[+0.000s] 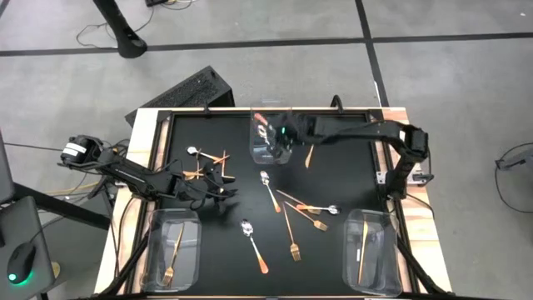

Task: Sort silverware by color (type)
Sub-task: Put the orange spoon into the top transparent bin, then put the gold fork into the bottom left transparent bin

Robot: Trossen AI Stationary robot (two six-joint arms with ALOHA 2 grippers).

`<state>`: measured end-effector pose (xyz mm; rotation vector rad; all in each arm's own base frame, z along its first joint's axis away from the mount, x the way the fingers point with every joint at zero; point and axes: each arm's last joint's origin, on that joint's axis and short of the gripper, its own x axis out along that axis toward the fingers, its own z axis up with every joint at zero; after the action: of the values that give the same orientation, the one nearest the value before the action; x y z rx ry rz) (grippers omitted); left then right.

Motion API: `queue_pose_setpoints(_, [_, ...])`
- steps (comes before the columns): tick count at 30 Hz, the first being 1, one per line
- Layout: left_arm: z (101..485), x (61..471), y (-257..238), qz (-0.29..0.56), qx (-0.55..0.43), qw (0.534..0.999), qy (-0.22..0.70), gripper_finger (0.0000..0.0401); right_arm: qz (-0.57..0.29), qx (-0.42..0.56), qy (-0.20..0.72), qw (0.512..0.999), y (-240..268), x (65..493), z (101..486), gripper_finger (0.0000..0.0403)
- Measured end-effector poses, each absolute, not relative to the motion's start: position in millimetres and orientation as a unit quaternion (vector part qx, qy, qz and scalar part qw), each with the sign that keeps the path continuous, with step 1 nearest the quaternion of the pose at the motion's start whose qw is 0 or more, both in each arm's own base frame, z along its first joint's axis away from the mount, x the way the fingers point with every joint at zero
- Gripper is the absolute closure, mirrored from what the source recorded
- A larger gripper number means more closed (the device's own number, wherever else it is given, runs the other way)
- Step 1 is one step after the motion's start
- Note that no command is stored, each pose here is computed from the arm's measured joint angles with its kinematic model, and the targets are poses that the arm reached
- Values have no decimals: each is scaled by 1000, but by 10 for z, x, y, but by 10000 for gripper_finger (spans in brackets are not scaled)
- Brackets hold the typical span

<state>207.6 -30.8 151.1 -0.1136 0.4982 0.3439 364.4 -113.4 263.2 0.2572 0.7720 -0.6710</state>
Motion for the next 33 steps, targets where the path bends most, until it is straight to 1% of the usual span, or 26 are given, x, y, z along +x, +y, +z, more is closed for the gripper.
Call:
queue_pose_setpoints(3, [1489, 2061, -304, 175, -62, 949, 256, 247, -324, 173, 355, 860, -1365, 3615, 2579, 370])
queue_pose_setpoints(7, [1464, 2042, -296, 186, -63, 943, 267, 247, -339, 215, 347, 848, -1466, 3572, 2510, 357])
queue_pose_setpoints(13, [1462, 2039, -291, 194, -61, 942, 267, 247, -342, 220, 325, 854, -1486, 3591, 2514, 323])
queue_pose_setpoints(19, [1462, 2039, -292, 197, -74, 941, 264, 247, -326, 209, 315, 866, -1422, 3641, 2539, 271])
queue_pose_setpoints(22, [1460, 2036, -306, 194, -77, 942, 265, 247, -284, 193, 335, 877, -1277, 3675, 2544, 246])
queue_pose_setpoints(25, [1458, 2030, -332, 189, -75, 942, 266, 247, -252, 178, 343, 887, -999, 3752, 2551, 234])
queue_pose_setpoints(29, [1459, 2025, -343, 194, -70, 942, 264, 247, -234, 133, 347, 898, -554, 3840, 2555, 237])
queue_pose_setpoints(33, [1459, 2025, -343, 195, -71, 942, 264, 247, -253, 69, 337, 904, -113, 3867, 2569, 249])
